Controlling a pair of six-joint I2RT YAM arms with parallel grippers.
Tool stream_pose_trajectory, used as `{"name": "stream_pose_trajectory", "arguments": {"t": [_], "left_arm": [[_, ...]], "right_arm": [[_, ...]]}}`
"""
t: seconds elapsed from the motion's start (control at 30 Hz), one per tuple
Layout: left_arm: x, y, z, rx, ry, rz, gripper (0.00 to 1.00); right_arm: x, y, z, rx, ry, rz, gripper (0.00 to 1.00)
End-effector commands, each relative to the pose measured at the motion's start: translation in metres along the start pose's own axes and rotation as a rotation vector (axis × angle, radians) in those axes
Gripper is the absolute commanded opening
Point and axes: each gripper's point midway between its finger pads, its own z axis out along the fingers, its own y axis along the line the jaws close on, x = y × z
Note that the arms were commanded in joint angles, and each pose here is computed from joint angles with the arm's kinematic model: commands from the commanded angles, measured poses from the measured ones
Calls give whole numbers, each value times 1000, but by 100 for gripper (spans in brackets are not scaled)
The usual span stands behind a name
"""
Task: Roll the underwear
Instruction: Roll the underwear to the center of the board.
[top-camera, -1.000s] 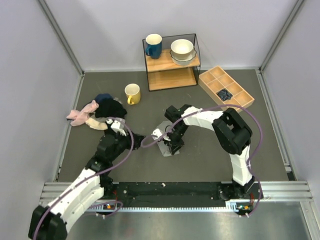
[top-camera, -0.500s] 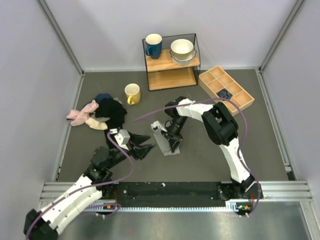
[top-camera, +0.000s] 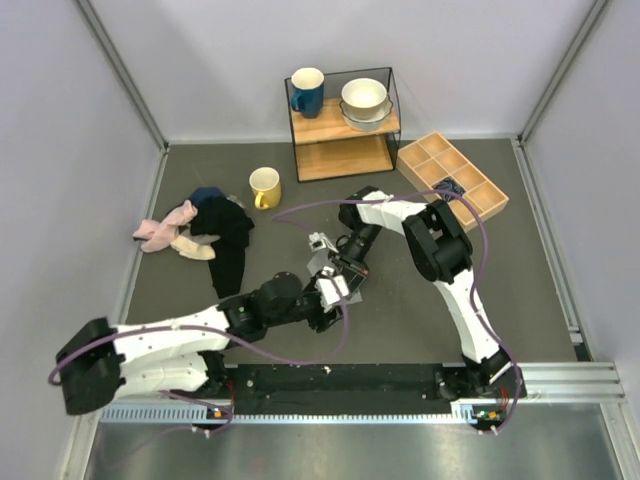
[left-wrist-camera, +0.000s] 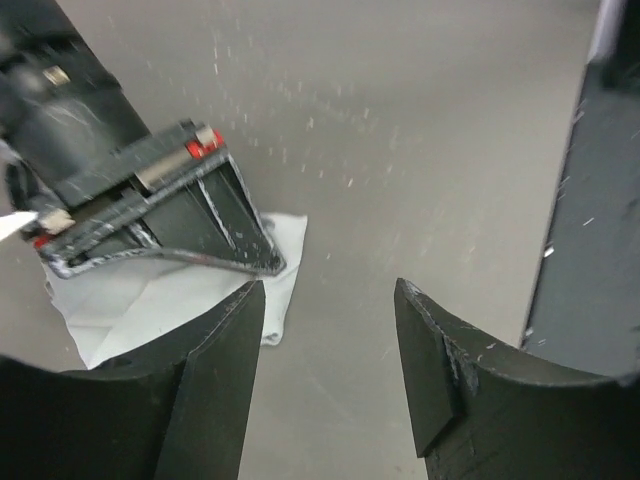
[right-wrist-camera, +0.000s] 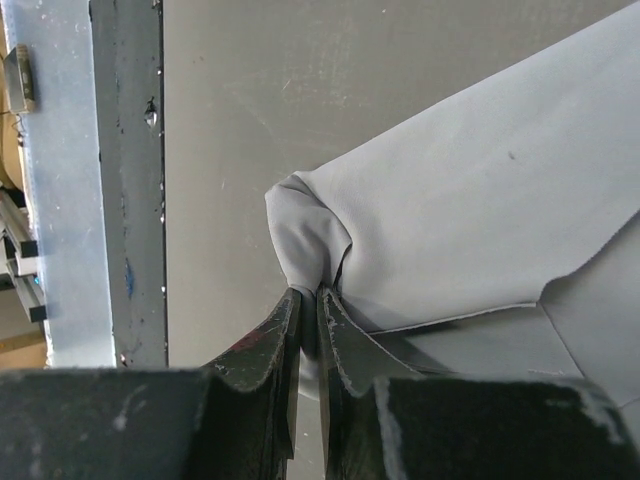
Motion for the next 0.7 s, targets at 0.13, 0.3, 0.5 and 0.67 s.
{"name": "stream_pose_trajectory", "arguments": {"t": [0.13, 0.3, 0.5, 0.67], "left_arm": [[49, 20, 32, -49, 299, 117, 60], [62, 38, 45, -130, 393, 135, 60], [75, 39, 53, -106, 485, 155, 58], [83, 35, 55, -94, 532, 118, 56]], "right_arm": [[7, 18, -4, -71, 41, 65, 10], [10, 18, -3, -74, 50, 67, 10], [10, 17, -4, -74, 49, 66, 10], [9, 18, -4, -74, 47, 63, 11]]}}
